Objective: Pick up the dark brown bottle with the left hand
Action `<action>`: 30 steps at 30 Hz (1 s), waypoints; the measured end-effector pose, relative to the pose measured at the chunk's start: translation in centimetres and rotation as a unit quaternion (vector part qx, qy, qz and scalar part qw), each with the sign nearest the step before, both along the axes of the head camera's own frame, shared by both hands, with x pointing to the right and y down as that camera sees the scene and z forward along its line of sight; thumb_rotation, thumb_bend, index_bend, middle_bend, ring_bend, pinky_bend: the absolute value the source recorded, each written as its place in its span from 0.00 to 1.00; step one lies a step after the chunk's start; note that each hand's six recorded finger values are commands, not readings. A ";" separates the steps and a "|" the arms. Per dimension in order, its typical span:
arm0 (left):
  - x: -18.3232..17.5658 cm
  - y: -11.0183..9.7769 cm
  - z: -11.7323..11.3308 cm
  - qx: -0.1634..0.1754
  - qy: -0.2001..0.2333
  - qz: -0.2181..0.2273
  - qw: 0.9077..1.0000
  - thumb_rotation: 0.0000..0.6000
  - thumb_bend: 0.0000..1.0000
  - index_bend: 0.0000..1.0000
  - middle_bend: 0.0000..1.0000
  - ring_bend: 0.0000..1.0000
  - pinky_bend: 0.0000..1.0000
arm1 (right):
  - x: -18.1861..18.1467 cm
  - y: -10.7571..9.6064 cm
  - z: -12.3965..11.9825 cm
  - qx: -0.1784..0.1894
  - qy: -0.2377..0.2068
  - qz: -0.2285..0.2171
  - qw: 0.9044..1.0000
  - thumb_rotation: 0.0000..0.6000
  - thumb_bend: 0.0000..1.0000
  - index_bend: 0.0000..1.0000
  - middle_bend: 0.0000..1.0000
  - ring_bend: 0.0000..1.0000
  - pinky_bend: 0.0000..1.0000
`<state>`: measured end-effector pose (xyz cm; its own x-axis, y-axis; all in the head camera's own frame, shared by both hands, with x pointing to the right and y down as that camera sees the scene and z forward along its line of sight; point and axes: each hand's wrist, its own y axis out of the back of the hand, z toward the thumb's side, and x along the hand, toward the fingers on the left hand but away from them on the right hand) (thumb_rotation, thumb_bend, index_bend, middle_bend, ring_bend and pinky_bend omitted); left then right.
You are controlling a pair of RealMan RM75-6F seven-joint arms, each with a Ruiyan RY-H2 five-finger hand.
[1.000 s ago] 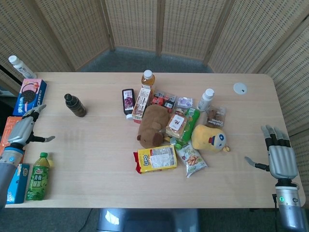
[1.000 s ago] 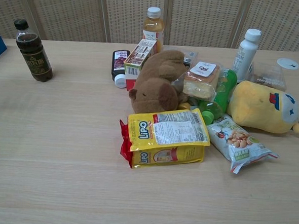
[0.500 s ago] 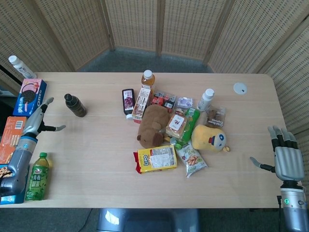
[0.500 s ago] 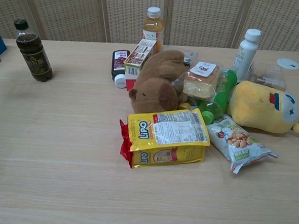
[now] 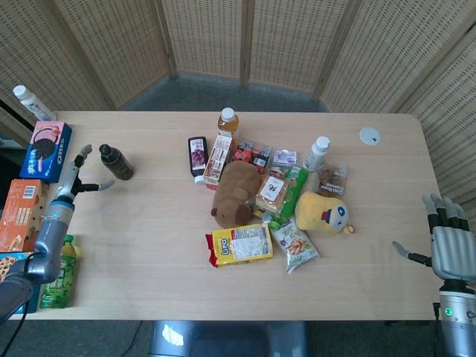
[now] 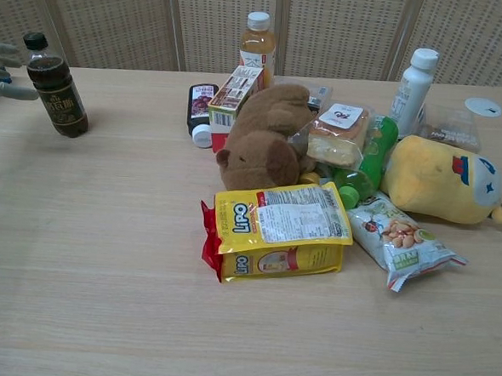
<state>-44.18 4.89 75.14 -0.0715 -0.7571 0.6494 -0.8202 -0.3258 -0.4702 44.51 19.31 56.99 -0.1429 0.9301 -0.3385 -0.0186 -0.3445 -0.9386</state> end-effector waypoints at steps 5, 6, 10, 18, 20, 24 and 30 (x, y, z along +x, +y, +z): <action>0.8 -0.5 1.1 0.001 0.019 -0.016 1.000 1.00 0.16 0.00 0.00 0.00 0.00 | -0.2 -0.2 -0.1 0.001 -0.002 0.001 1.000 0.63 0.00 0.00 0.03 0.01 0.00; 0.9 -0.6 1.3 0.002 0.023 -0.020 1.000 1.00 0.16 0.00 0.00 0.00 0.00 | -0.1 -0.2 -0.2 0.001 0.000 0.001 1.000 0.63 0.00 0.00 0.03 0.01 0.00; 1.6 -0.8 1.9 0.003 0.043 -0.036 0.998 1.00 0.16 0.00 0.00 0.00 0.00 | -0.1 -0.5 -0.7 0.006 0.003 0.003 1.000 0.62 0.00 0.00 0.03 0.01 0.00; 2.1 -1.1 3.1 0.002 0.061 -0.071 0.996 1.00 0.16 0.05 0.03 0.00 0.00 | 0.0 -0.4 -1.3 0.006 0.011 0.006 1.000 0.62 0.00 0.00 0.03 0.01 0.00; 2.5 -1.3 3.3 0.005 0.074 -0.087 0.994 1.00 0.17 0.11 0.08 0.00 0.00 | 0.0 -0.4 -1.4 0.006 0.013 0.006 1.000 0.62 0.00 0.00 0.03 0.01 0.00; 3.4 -1.7 3.7 0.012 0.096 -0.110 0.989 1.00 0.17 0.19 0.14 0.02 0.00 | 0.1 -0.4 -1.7 0.007 0.017 0.007 1.000 0.62 0.00 0.00 0.03 0.01 0.00; 4.5 -2.5 3.7 0.024 0.102 -0.117 0.988 1.00 0.27 0.46 0.44 0.37 0.03 | 0.4 -0.3 -2.1 0.009 0.021 0.012 1.000 0.61 0.00 0.00 0.03 0.01 0.00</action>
<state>-39.70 2.42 78.85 -0.1186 -0.7661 0.6316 -0.9499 -0.0977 -0.2970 44.90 19.04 54.85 -0.1796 0.9320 -0.3148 -0.0501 -0.3283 -0.9433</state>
